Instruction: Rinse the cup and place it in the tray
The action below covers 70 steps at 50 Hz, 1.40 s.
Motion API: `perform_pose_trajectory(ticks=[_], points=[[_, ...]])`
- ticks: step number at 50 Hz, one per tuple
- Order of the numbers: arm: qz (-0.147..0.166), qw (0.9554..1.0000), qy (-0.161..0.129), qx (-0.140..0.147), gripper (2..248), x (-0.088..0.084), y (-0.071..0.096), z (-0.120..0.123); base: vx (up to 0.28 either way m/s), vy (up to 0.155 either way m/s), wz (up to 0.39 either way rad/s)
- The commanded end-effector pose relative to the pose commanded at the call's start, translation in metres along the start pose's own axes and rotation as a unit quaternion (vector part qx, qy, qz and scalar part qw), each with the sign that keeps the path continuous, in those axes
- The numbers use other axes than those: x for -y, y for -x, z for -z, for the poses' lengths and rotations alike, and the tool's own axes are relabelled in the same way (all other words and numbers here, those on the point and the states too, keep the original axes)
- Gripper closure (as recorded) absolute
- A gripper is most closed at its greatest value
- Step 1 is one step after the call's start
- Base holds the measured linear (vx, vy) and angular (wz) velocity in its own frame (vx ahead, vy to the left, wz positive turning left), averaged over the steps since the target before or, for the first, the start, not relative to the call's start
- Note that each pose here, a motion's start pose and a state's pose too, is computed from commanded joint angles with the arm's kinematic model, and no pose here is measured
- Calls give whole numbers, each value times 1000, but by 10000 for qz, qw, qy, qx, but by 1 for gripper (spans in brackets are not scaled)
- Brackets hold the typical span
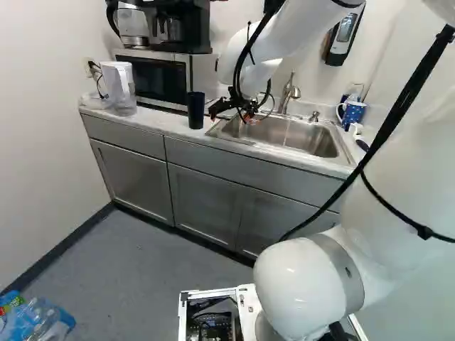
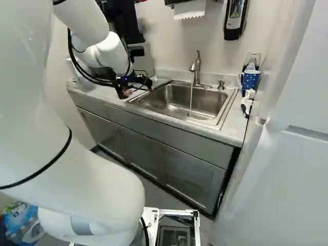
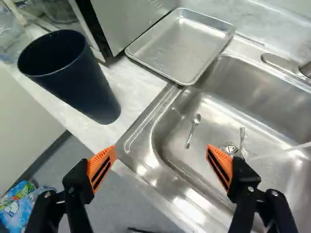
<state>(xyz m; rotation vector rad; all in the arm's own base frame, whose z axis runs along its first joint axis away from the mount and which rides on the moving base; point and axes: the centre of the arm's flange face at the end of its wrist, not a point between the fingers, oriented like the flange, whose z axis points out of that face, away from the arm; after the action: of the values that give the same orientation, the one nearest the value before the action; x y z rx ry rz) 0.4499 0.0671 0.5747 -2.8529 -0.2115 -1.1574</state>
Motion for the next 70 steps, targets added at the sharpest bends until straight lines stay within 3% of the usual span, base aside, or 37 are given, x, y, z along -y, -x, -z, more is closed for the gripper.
perform_pose_trajectory(ticks=[35, 53, 70], points=[[405, 9984, -392, 12, 3, 54, -17, -15, 0, 0, 0], [522, 9974, -506, 13, 3, 73, -33, -30, 0, 0, 0], [581, 9967, -565, -2, 3, 82, -35, -32, 0, 0, 0]])
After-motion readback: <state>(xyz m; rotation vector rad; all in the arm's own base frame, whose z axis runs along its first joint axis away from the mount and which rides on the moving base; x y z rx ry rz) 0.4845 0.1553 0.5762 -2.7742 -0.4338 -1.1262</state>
